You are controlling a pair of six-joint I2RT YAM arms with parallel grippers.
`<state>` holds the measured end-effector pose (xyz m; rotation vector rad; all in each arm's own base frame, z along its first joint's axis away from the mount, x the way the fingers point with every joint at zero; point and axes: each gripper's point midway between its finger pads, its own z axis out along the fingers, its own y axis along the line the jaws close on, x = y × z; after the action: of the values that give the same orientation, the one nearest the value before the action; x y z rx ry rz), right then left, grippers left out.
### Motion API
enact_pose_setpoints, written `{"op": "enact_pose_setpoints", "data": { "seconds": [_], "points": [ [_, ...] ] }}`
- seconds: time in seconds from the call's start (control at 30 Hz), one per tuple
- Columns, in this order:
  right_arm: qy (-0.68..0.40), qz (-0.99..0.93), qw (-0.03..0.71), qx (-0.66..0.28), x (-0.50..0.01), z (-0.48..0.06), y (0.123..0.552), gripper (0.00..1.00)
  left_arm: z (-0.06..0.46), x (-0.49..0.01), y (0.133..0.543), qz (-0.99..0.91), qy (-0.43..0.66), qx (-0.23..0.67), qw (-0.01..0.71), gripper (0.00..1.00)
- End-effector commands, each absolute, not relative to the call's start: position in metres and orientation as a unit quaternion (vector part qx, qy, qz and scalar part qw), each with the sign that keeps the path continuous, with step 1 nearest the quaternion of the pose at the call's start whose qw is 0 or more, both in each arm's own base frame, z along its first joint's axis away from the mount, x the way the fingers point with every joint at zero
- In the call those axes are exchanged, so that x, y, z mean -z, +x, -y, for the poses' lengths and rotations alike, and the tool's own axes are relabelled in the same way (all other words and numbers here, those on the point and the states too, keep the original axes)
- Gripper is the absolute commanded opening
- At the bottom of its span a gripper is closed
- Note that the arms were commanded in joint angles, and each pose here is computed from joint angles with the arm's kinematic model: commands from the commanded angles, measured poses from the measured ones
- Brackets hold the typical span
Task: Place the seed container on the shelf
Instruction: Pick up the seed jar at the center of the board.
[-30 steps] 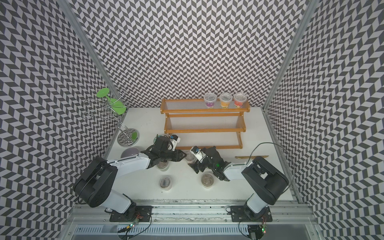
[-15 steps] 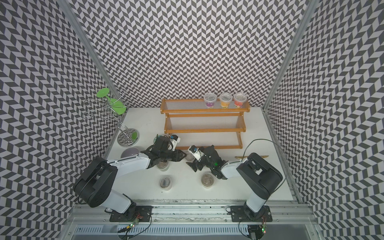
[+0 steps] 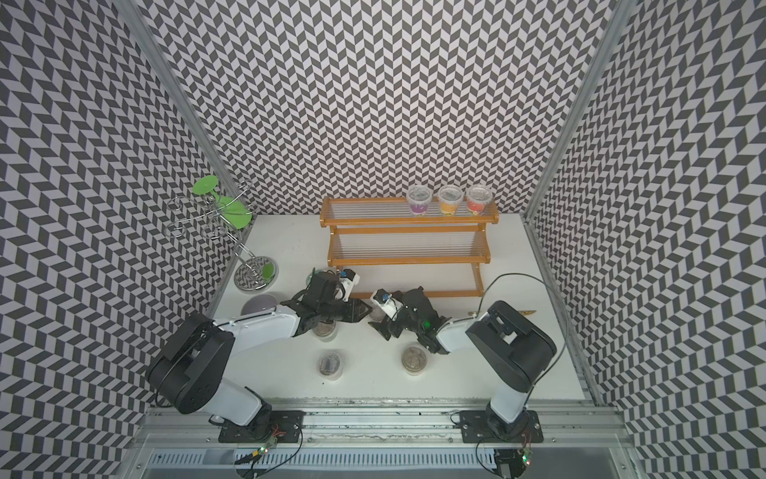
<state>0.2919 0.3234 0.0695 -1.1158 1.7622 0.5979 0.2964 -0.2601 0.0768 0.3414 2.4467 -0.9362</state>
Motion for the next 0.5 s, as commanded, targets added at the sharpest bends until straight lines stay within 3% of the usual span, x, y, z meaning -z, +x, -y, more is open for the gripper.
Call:
{"op": "enact_pose_setpoints", "data": {
  "seconds": [0.0, 0.47],
  "points": [
    [-0.462, -0.704, 0.476, -0.255, -0.0745, -0.3303, 0.2936, 0.90, 0.2653, -0.0850, 0.2997, -0.892, 0.134, 0.350, 0.252, 0.36],
    [-0.464, -0.705, 0.467, -0.264, -0.0704, -0.3290, 0.2865, 0.87, 0.2659, -0.0858, 0.2989, -0.891, 0.136, 0.351, 0.252, 0.36]
  ]
}}
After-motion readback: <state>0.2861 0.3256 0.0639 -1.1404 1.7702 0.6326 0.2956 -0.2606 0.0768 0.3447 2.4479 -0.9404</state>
